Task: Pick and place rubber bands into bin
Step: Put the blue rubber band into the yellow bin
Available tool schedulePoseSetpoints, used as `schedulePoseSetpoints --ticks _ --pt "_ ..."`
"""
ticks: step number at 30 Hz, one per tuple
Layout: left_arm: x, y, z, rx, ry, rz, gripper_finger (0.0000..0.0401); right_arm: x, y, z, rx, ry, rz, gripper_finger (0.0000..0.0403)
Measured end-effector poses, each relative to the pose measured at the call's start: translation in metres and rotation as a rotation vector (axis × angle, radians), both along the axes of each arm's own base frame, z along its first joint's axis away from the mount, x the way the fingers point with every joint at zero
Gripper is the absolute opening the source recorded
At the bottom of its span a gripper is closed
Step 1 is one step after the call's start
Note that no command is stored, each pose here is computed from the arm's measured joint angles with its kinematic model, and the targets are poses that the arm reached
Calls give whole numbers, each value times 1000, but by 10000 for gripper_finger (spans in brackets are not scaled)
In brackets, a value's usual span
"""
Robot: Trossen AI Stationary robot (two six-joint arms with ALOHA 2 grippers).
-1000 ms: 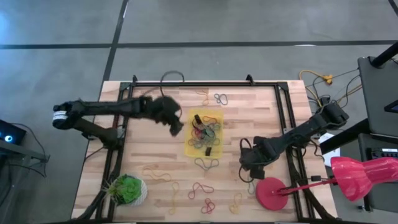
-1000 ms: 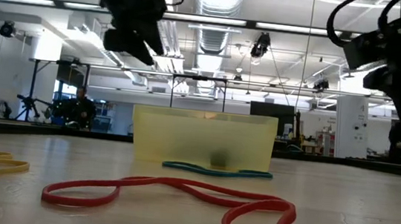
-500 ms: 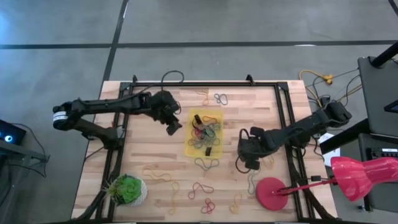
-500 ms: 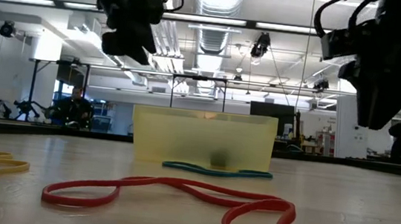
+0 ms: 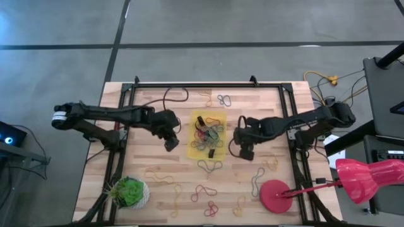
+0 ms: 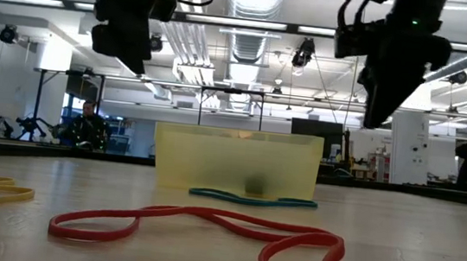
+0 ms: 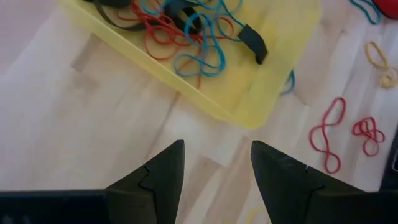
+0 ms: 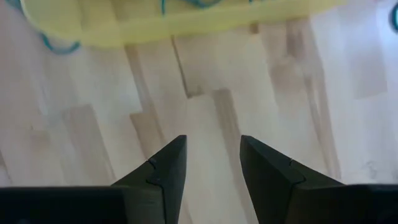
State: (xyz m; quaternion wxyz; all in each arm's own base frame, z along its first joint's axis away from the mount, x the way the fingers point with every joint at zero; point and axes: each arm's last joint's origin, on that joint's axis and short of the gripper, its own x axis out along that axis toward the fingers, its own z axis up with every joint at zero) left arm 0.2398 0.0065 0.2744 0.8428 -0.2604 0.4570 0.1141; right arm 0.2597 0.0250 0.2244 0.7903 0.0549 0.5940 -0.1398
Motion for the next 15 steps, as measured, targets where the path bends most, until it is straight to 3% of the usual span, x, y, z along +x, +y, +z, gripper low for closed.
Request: schedulePoseSetpoints --ticks 9,15 --pt "-1 -19 1 -2 3 25 170 15 -17 22 14 -109 -44 132" --pt "-4 -27 -1 -14 31 81 170 23 -33 41 53 -188 -144 132"
